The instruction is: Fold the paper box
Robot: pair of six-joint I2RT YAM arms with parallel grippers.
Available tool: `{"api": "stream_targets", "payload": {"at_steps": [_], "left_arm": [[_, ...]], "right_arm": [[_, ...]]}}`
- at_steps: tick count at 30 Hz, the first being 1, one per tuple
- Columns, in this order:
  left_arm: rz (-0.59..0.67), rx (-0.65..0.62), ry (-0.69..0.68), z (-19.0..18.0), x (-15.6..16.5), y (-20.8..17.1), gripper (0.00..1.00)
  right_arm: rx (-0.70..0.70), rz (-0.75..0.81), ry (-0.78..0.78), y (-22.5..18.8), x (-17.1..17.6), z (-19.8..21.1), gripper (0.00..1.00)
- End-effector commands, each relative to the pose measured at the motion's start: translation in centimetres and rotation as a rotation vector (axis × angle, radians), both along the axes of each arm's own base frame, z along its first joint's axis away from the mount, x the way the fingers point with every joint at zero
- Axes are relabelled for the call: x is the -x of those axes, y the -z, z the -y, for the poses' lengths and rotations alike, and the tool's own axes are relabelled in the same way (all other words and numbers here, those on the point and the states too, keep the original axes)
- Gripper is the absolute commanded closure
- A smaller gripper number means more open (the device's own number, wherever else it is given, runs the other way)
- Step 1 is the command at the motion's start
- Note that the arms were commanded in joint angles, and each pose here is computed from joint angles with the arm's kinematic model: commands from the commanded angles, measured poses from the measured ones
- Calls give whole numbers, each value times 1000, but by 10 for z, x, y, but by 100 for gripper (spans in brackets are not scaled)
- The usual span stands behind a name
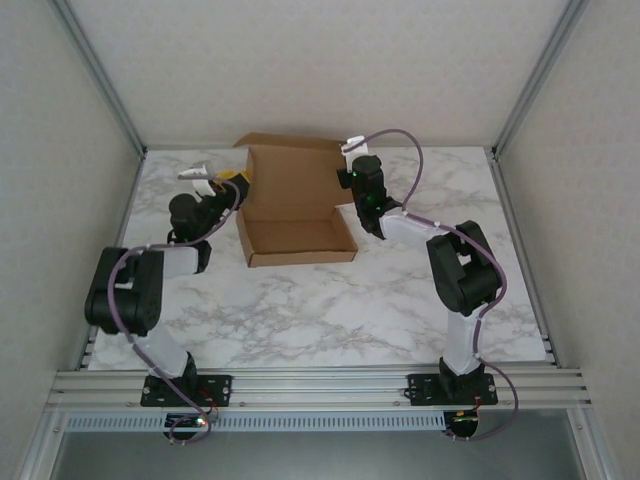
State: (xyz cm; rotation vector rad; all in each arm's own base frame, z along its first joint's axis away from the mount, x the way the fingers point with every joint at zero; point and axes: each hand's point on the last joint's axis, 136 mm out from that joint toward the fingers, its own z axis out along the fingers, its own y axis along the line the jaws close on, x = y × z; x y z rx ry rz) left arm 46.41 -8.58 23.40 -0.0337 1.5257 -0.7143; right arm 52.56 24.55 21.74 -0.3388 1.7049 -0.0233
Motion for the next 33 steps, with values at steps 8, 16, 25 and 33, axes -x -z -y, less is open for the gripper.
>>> {"api": "stream_targets", "payload": {"at_steps": [8, 16, 25, 33], "left_arm": [[-34, -255, 26, 13, 19, 11, 48], [-123, -221, 37, 20, 17, 49, 45], [-140, -428, -17, 5, 25, 52, 40], [-102, -439, -151, -30, 42, 34, 40]], "right_arm": [[-54, 46, -159, -21, 22, -20, 100], [-117, 99, -160, -49, 24, -10, 100], [-139, 121, -163, -59, 28, 4, 100], [-148, 115, -173, -56, 30, 8, 100]]}}
